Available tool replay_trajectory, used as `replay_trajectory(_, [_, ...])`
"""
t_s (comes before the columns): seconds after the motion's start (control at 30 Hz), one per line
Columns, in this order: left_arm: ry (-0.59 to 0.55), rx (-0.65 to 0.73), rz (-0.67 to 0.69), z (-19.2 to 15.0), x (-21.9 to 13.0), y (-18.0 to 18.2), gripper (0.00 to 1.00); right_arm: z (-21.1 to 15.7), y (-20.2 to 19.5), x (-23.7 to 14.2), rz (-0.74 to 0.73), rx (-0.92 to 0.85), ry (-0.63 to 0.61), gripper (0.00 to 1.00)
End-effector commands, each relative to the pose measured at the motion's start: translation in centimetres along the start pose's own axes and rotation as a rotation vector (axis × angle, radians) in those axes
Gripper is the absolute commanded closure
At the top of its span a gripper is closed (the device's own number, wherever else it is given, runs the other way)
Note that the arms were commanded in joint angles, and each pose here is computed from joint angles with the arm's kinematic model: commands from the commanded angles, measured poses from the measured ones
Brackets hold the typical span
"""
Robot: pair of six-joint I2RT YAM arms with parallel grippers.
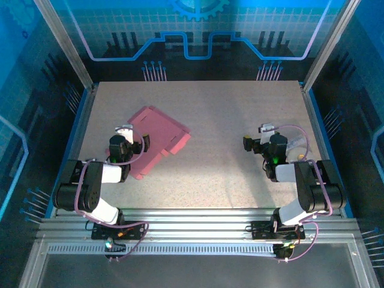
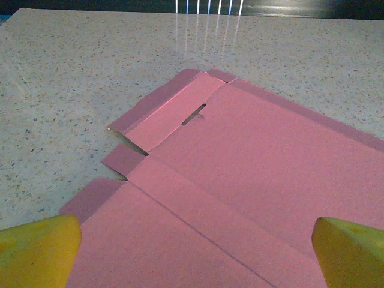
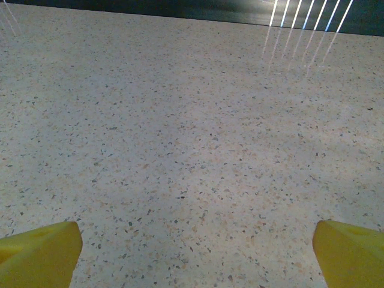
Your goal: Fold the paper box
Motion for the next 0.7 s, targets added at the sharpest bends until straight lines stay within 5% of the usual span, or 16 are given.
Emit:
replay_trajectory(0.0, [-0.037,-0.01,-0.042,1.1,0.3,-1.0,0.01,1.5,0.3,0.4,0.01,-0.022,-0.05,0.0])
replay_trajectory(0.67, [-0.078,-0.003,-0.072,1.1,-0.6,-1.3,0.01,1.3,-0.3,-0.6,-0.01,0.002,-0.102,0.0])
Point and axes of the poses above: each hand's point on the last joint's axis, 136 mm out from that joint toward the fingers, its own x axis out along the fingers, its own y axis along the line the jaws close on, z = x × y, the point moved 2 cm from there along -x, back along the fingers, and after that the axes turned 10 degrees about -x, right-handed, at the moved point
